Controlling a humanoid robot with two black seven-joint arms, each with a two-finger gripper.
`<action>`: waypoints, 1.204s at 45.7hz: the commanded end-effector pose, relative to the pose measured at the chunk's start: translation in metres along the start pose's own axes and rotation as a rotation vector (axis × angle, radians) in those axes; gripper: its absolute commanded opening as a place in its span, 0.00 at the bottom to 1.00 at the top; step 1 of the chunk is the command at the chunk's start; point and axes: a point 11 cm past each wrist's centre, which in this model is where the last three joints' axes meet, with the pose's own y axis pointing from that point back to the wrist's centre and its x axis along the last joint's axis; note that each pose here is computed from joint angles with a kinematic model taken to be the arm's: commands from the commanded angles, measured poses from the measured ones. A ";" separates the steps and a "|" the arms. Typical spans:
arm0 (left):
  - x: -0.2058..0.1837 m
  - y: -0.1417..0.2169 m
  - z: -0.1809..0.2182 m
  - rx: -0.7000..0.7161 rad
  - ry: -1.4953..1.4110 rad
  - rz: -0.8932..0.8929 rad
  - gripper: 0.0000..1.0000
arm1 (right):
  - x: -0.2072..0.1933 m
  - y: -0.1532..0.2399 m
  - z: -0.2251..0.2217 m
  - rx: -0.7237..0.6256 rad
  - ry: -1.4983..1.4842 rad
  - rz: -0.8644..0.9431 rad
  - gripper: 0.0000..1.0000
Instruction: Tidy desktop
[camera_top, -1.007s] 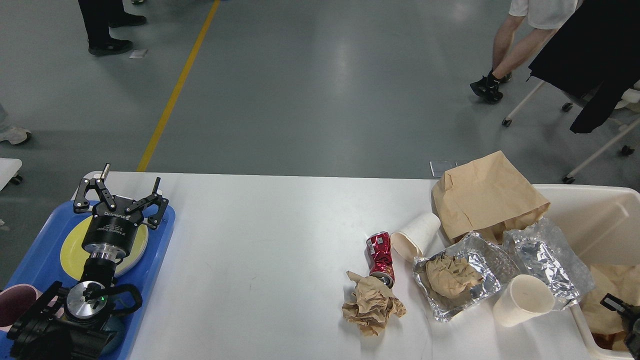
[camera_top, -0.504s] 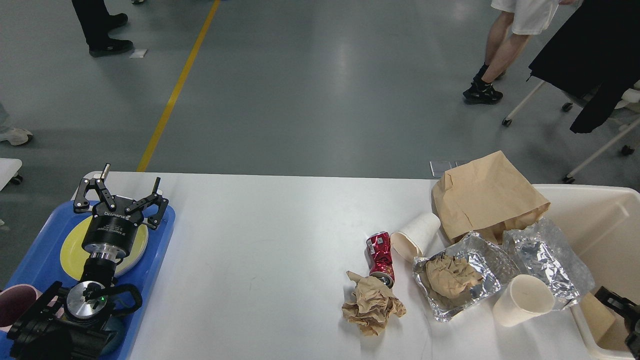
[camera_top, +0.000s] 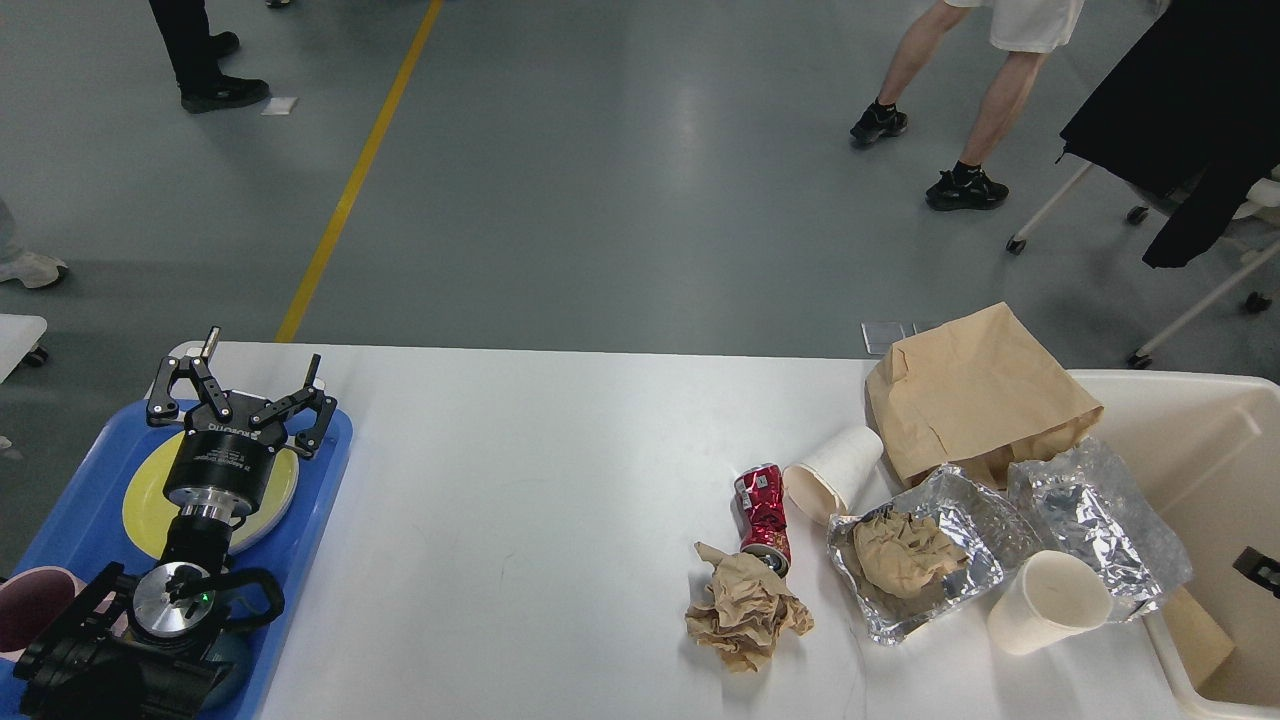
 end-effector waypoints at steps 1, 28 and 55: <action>0.000 0.000 0.000 0.000 0.000 0.000 0.97 | 0.034 0.008 0.000 -0.020 0.000 -0.024 1.00; 0.000 0.000 0.000 0.000 0.001 -0.001 0.97 | 0.180 0.155 -0.128 0.056 0.422 -0.127 1.00; 0.001 0.000 0.000 0.000 0.000 0.003 0.97 | 0.158 0.399 -0.257 0.400 0.809 -0.252 1.00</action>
